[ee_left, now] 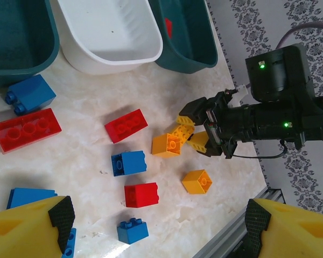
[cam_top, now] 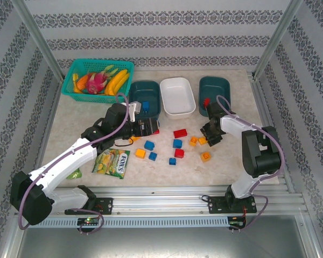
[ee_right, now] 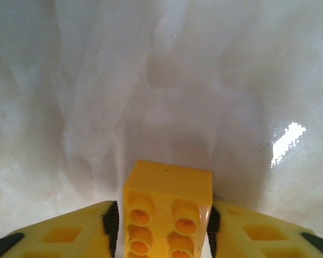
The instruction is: Sort the legos into containers by color
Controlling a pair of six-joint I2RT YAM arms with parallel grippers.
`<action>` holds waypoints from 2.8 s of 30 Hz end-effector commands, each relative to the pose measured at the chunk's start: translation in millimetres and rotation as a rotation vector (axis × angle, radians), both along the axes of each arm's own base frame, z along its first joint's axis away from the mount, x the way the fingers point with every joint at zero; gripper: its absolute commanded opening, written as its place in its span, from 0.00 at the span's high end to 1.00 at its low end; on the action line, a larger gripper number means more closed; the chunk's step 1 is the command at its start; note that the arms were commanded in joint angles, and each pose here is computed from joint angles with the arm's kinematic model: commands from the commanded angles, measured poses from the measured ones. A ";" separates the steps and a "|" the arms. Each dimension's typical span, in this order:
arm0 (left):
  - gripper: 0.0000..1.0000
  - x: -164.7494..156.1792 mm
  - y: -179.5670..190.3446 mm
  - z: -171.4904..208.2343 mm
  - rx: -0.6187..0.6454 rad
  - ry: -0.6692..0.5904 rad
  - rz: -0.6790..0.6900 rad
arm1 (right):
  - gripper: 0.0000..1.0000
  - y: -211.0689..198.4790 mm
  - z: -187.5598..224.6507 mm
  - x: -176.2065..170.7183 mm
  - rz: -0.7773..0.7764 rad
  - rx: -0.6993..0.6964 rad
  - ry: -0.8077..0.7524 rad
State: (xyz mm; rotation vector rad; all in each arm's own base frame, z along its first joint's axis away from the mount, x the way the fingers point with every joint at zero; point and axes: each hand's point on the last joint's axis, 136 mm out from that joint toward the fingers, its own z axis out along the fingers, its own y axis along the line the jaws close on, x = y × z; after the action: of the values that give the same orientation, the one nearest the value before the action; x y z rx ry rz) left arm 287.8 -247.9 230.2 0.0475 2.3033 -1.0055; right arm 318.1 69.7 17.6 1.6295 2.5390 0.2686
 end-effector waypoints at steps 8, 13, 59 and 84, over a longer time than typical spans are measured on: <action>0.15 10.7 -11.1 18.9 -0.018 -0.040 -0.004 | 0.69 -2.4 5.2 -4.7 -0.014 -0.049 0.028; 0.10 27.5 -4.6 27.1 0.014 -0.015 0.065 | 0.72 13.2 88.5 43.9 0.253 -0.186 -0.221; 0.19 29.2 67.4 -20.7 0.219 0.224 0.134 | 0.33 147.8 278.7 114.2 0.932 -0.190 -0.874; 0.23 8.7 10.0 -164.5 0.753 0.386 -0.124 | 0.09 132.5 142.1 -108.1 1.057 0.153 -0.867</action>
State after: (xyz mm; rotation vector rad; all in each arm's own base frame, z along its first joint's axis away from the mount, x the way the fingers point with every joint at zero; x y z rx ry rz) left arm 294.1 -240.4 68.5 0.2618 2.9296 -0.2368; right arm 213.2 197.6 153.3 -0.0566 2.3480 0.9436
